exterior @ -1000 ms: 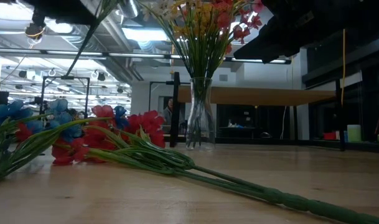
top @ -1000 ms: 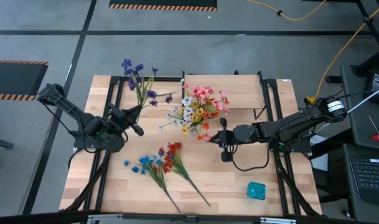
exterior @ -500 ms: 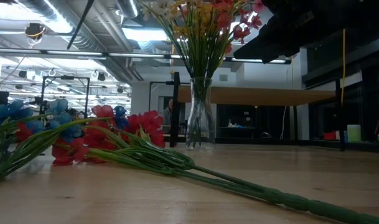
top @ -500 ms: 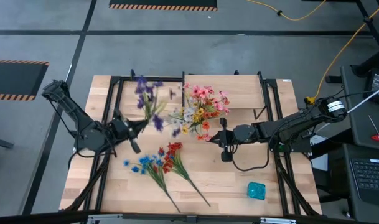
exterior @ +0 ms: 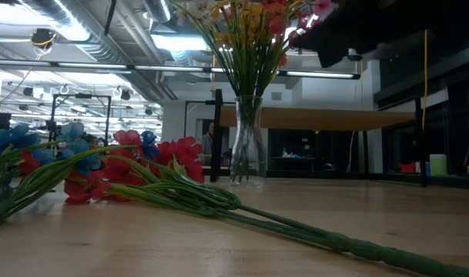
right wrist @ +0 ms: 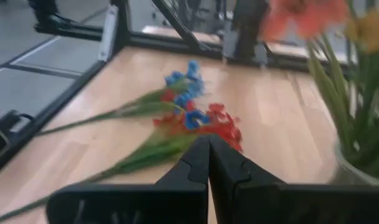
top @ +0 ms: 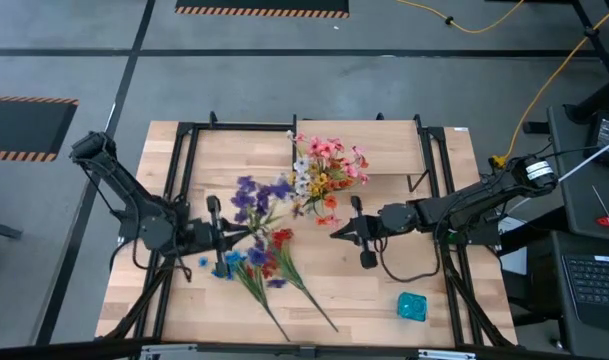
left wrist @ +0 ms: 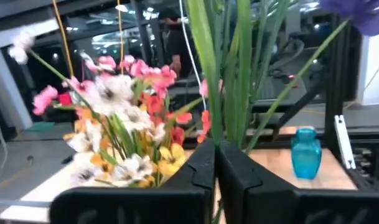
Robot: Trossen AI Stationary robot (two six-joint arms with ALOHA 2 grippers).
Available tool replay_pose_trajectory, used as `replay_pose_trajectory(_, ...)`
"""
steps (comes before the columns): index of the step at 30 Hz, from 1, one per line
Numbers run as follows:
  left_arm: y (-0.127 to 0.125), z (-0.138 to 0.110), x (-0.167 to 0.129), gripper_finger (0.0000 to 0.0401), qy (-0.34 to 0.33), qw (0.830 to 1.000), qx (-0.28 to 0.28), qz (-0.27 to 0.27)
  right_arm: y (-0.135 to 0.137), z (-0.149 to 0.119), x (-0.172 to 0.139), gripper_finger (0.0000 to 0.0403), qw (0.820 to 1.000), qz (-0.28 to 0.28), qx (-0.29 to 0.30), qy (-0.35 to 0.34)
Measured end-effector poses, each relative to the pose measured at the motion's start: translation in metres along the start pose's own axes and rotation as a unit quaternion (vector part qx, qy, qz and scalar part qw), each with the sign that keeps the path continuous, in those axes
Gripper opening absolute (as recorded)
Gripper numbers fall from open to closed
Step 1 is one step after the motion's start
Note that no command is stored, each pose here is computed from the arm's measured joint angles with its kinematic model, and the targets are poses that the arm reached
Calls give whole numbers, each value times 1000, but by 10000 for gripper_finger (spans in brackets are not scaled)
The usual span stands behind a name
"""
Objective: Pick and place flowers into a vace then onto a shelf
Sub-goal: Put the violet flowers into the blue vase
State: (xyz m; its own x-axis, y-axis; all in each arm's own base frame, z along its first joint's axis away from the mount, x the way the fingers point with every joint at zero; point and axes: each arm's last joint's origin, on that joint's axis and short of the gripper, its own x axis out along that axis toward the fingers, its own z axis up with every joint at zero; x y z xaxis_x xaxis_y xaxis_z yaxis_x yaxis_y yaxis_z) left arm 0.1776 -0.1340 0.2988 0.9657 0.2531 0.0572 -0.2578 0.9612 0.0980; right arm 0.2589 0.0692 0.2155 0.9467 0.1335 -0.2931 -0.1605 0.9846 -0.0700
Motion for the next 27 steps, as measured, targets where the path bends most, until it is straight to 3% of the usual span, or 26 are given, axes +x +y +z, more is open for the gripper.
replay_pose_trajectory(11, -34, -21, 20, 3, -34, 998, -27, -39, 17, 11, -3, 3, 998, 29, -15, -55)
replay_pose_trajectory(19, -42, -45, 51, 3, -50, 996, -49, -60, 19, 19, -5, 4, 994, 41, -25, -96)
replay_pose_trajectory(27, -56, -59, 92, 4, -50, 996, -43, -66, 24, 22, -6, 68, 985, 118, -41, -119)
